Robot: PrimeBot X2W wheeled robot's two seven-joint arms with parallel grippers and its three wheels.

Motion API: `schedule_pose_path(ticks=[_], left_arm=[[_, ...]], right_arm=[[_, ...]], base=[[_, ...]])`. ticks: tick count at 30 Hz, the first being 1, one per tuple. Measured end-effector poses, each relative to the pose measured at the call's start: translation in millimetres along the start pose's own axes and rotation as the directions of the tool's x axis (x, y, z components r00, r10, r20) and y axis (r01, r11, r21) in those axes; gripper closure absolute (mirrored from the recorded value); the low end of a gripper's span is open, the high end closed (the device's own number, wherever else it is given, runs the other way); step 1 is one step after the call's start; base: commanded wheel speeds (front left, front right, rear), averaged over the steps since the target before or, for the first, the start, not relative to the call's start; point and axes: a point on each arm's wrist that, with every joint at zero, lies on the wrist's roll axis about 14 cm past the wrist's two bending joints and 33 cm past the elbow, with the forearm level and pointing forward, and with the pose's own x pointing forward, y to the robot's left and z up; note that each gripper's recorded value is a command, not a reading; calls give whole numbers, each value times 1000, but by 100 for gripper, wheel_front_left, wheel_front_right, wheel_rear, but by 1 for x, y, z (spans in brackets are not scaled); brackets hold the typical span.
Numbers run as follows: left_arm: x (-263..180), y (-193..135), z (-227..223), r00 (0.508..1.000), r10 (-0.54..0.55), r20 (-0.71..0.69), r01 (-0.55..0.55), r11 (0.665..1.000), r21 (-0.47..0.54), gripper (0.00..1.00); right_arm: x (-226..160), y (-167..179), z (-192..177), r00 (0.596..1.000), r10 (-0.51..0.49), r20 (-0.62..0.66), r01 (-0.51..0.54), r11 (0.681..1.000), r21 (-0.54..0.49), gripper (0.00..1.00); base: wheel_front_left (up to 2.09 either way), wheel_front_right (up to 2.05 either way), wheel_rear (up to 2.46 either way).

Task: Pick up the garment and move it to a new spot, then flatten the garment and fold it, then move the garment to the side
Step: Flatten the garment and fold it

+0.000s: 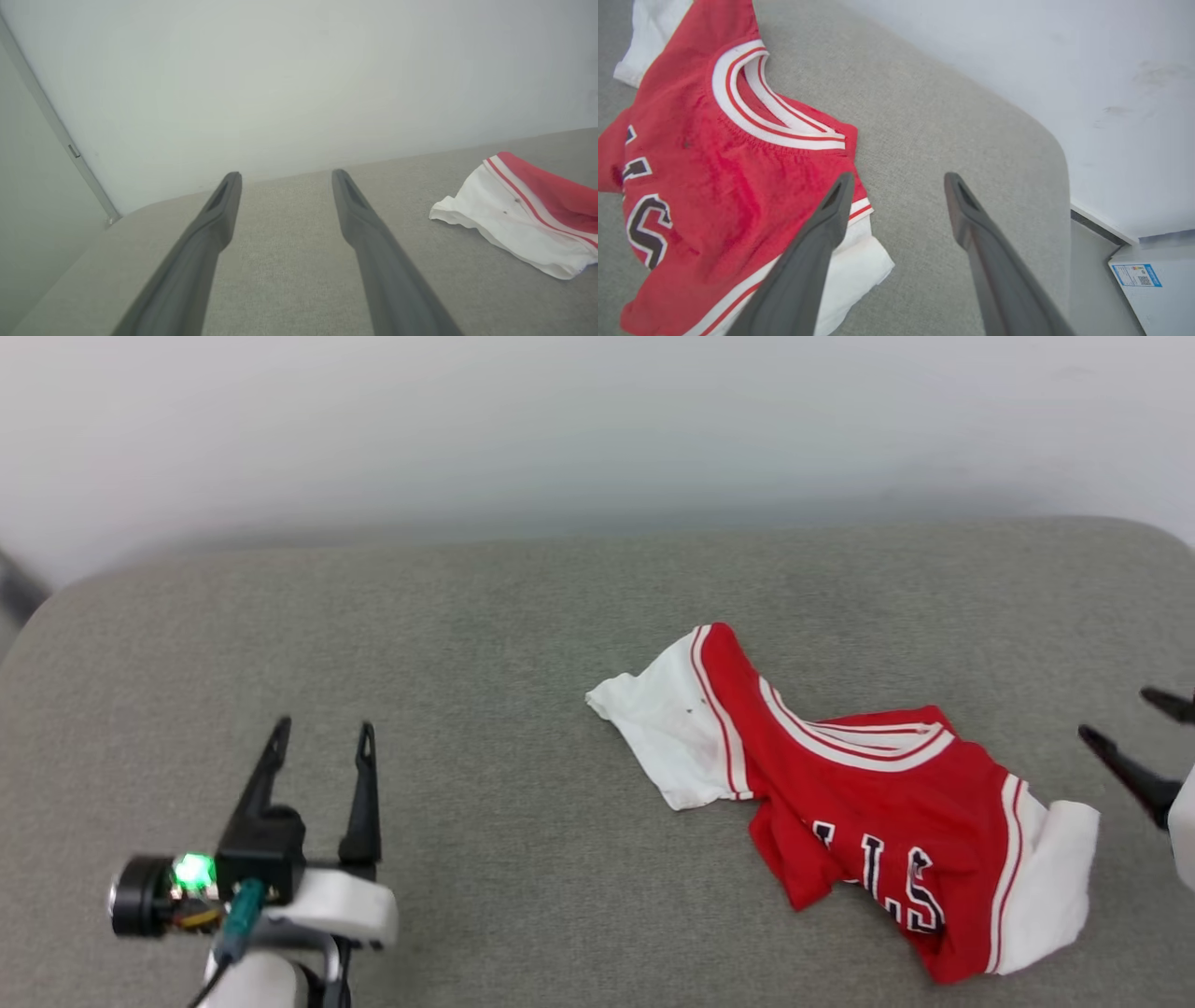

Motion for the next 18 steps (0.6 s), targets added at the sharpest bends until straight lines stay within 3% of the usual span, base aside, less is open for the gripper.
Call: schedule_pose_path(ticks=[4,10,13,18], left_arm=[[29,-8,17,995,-88,52,86,995,47,0],[73,-26,33,980,-195,43,192,979,62,0],[97,-32,39,974,-228,8,228,972,55,0],[131,-53,45,950,-304,-78,309,949,66,0]], right_arm=[[-16,-22,33,975,-113,190,108,993,37,0],[-37,-29,58,855,-291,430,248,956,154,0],[-44,-14,58,795,-370,482,295,928,227,0],[-53,20,51,744,-456,489,327,886,329,0]], base=[[0,0,0],[0,0,0],[0,0,0],[0,0,0]])
